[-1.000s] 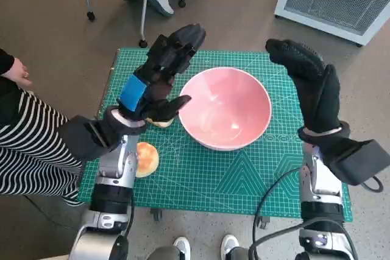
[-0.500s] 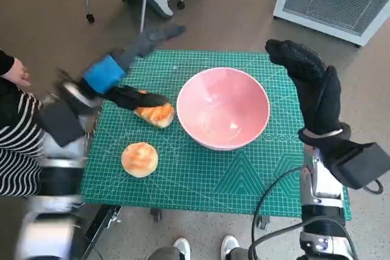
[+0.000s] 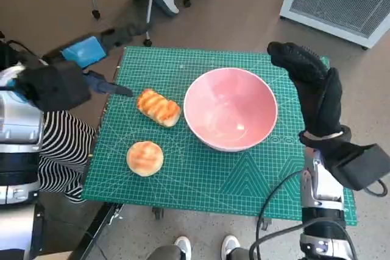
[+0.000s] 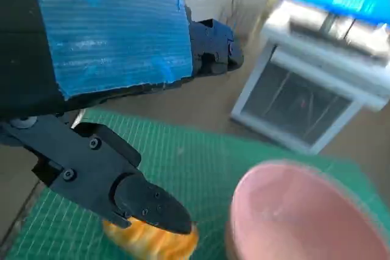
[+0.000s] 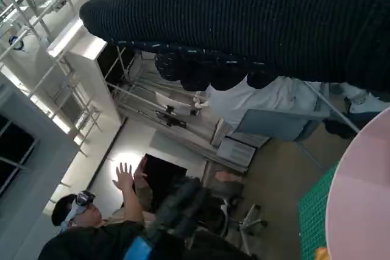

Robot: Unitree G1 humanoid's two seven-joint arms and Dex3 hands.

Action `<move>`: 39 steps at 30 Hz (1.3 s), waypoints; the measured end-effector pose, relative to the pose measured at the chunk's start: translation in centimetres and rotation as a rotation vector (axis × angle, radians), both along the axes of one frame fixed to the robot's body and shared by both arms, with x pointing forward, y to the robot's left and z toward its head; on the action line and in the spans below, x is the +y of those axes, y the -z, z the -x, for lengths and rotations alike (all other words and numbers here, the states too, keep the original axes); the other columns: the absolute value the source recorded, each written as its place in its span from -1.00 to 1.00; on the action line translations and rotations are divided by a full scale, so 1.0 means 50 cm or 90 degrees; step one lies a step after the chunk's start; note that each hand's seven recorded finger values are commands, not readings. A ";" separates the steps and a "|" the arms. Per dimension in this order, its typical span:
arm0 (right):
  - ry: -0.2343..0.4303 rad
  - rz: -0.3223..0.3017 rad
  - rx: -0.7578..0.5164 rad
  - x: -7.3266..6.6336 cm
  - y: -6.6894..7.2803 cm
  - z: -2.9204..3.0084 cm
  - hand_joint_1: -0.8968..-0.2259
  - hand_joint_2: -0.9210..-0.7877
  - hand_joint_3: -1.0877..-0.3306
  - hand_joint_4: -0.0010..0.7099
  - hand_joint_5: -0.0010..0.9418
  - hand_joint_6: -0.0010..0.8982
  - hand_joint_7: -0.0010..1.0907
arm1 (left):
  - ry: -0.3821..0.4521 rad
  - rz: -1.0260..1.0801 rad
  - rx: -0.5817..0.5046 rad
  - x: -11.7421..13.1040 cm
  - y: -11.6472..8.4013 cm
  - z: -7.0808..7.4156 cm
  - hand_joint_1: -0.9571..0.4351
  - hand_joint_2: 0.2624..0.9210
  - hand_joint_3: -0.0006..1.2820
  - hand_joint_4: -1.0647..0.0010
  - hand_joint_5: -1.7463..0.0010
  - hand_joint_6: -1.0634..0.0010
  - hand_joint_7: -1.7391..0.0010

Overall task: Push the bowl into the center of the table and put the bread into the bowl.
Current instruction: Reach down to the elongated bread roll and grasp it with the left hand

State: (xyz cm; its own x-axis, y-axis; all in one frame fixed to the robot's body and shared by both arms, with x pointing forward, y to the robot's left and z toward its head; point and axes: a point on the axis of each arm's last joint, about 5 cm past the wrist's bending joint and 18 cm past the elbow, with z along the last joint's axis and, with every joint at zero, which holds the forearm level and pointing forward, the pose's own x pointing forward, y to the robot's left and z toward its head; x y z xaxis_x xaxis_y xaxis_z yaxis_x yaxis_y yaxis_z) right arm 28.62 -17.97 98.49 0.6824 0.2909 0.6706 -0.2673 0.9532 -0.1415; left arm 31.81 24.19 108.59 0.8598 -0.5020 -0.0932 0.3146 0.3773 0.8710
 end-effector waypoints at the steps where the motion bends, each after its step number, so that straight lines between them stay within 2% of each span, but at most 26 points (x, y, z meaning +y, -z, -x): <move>1: 0.000 0.000 0.000 0.000 0.000 0.000 -0.61 -1.00 -0.13 -0.50 -0.98 -0.84 -0.14 | 0.001 -0.007 0.009 -0.001 0.005 -0.003 0.11 0.43 -0.98 0.95 0.99 0.68 0.95; 19: 0.006 -0.005 0.004 -0.003 0.004 0.000 -0.61 -1.00 -0.12 -0.50 -0.99 -0.84 -0.13 | 0.007 -0.067 0.125 -0.037 0.070 -0.050 0.20 0.48 -0.98 0.98 1.00 0.68 0.98; 29: 0.010 -0.006 0.005 -0.006 0.008 0.001 -0.60 -1.00 -0.13 -0.50 -0.99 -0.85 -0.13 | -0.030 -0.120 0.154 -0.070 0.115 -0.074 0.23 0.47 -0.99 0.95 0.99 0.65 0.98; 39: 0.012 -0.005 0.008 -0.007 0.011 0.003 -0.56 -1.00 -0.13 -0.51 -0.99 -0.85 -0.13 | -0.061 -0.204 0.171 -0.104 0.167 -0.082 0.21 0.46 -0.99 0.86 0.98 0.63 0.98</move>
State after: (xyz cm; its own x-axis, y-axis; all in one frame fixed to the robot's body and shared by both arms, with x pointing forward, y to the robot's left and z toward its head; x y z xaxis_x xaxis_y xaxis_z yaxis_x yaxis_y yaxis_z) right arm 28.49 -18.34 97.96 0.6957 0.2728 0.6645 -0.2513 0.9591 -0.1307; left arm 35.90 18.99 100.24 0.8250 -0.3302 -0.4586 0.5232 0.1396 0.8407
